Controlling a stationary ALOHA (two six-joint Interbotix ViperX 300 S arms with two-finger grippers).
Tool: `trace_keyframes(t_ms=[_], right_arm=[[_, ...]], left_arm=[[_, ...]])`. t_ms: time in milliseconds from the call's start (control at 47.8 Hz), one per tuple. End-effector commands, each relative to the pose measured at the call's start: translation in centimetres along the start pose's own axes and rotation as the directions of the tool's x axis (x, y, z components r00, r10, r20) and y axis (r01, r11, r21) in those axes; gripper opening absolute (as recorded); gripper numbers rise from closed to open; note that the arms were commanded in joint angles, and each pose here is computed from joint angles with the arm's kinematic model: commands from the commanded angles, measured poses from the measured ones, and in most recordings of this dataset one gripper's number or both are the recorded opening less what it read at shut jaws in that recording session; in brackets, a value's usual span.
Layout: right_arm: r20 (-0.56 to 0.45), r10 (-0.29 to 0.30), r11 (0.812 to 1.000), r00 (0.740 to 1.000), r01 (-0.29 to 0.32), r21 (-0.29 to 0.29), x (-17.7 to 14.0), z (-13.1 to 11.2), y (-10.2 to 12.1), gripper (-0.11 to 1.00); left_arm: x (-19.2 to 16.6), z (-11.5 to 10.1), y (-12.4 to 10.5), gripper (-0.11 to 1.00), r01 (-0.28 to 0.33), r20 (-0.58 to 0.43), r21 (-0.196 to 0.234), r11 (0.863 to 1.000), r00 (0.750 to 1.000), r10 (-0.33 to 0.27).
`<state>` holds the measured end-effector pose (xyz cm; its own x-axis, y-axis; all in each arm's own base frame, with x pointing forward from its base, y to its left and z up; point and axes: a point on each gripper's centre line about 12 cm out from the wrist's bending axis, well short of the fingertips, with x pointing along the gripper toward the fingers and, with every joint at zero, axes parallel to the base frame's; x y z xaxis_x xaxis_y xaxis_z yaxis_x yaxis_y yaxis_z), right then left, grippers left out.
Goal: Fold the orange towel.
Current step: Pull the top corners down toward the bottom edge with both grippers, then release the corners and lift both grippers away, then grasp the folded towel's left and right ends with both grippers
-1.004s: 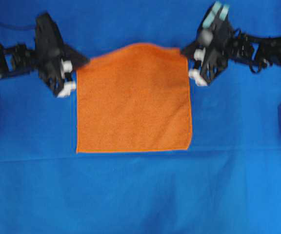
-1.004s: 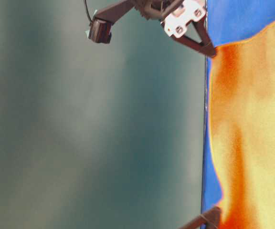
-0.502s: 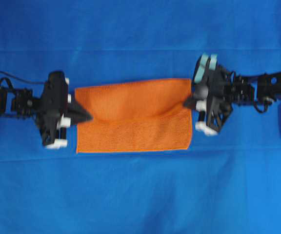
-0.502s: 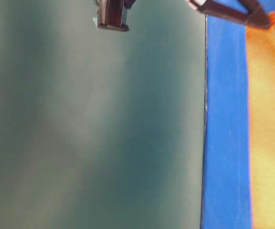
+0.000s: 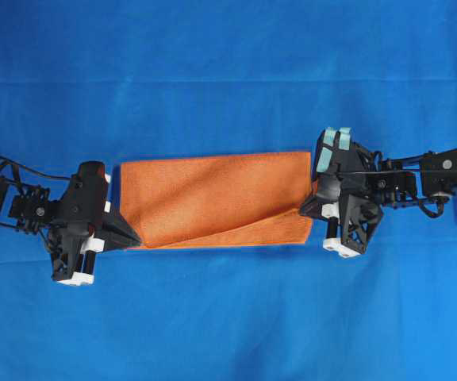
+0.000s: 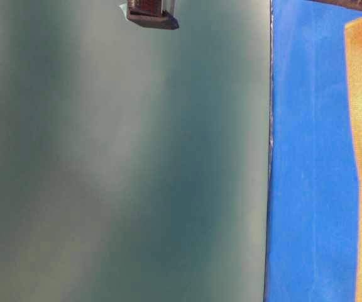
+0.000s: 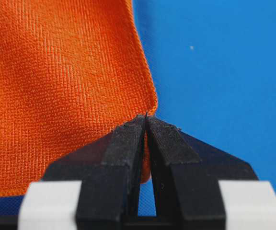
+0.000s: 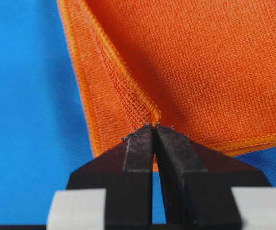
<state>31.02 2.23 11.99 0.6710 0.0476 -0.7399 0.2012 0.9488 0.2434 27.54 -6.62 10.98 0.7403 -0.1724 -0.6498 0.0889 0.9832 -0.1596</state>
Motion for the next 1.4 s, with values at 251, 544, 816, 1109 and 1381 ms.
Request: trace_keyframes(t_ms=[251, 544, 816, 1109, 1381], right_arm=[[0.011, 0.009, 1.000, 1.000, -0.010, 0.011, 0.1, 0.4, 0.4, 0.02], [0.004, 0.007, 0.999, 1.000, -0.007, 0.044, 0.3, 0.2, 0.4, 0.11], [0.028, 0.020, 1.000, 0.999, -0.021, 0.018, -0.5, 1.0, 0.8, 0.62], [0.129, 0.030, 0.998, 0.991, -0.022, -0.063, -3.8, 3.5, 0.5, 0.59], [0.105, -0.100, 0.995, 0.989, 0.100, 0.006, -3.3, 4.1, -4.3, 0.59]], left_arm=[[0.8, 0.8, 0.4, 0.01, -0.014, 0.005, -0.010, 1.000, 1.000, 0.014], [1.3, 1.3, 0.8, 0.36, -0.026, 0.010, -0.021, 0.999, 1.000, 0.026], [0.3, 2.4, 0.6, 0.64, -0.024, 0.008, -0.009, 1.000, 1.000, 0.024], [-2.3, 3.9, 2.8, 0.63, -0.082, 0.047, -0.056, 0.995, 0.995, 0.084], [-2.5, 3.5, 6.6, 0.63, -0.182, 0.021, -0.127, 0.975, 0.982, 0.186]])
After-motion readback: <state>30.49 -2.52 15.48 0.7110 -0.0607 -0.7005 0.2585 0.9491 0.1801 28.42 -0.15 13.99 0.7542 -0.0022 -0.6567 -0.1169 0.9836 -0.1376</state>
